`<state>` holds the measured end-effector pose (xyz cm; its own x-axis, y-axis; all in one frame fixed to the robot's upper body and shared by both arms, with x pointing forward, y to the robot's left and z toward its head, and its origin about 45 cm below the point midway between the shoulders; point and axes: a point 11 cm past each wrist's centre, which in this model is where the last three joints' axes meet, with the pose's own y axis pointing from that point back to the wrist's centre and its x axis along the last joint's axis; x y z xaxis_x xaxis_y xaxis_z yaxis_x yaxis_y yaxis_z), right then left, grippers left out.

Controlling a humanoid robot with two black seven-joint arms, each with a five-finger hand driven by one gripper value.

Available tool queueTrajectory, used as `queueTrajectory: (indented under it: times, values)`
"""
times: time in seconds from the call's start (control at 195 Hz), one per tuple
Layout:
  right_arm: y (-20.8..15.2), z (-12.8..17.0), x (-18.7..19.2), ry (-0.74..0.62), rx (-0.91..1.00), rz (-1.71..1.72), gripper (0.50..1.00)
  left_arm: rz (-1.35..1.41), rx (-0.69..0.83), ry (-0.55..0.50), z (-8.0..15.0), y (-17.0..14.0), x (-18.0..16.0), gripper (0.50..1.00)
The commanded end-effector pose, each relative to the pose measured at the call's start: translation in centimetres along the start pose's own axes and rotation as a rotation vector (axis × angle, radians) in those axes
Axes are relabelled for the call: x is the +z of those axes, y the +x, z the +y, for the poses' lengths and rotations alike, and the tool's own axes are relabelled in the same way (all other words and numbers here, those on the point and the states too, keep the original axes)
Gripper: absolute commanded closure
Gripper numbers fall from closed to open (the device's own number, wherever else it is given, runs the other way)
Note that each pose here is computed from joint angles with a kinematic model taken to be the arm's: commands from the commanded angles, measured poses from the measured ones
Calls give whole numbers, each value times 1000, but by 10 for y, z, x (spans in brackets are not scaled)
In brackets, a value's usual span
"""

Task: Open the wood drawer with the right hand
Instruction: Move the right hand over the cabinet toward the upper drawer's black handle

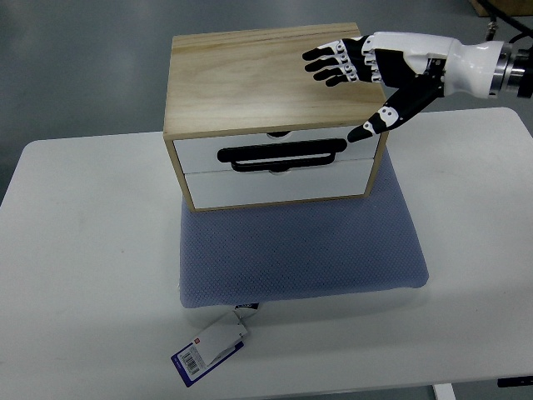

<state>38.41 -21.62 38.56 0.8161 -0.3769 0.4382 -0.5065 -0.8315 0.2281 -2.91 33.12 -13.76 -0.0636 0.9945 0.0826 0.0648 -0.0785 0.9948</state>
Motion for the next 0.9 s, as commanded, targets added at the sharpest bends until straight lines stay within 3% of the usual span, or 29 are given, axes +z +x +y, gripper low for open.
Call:
queueTrajectory:
  times: [0.0,0.896]
  values:
    - [-11,-9,10,-38,-35,18,550,0,1,0,0,0,0,500]
    - [-48,-49,30,-116,-141,117,550,0,0,0,0,0,0,500]
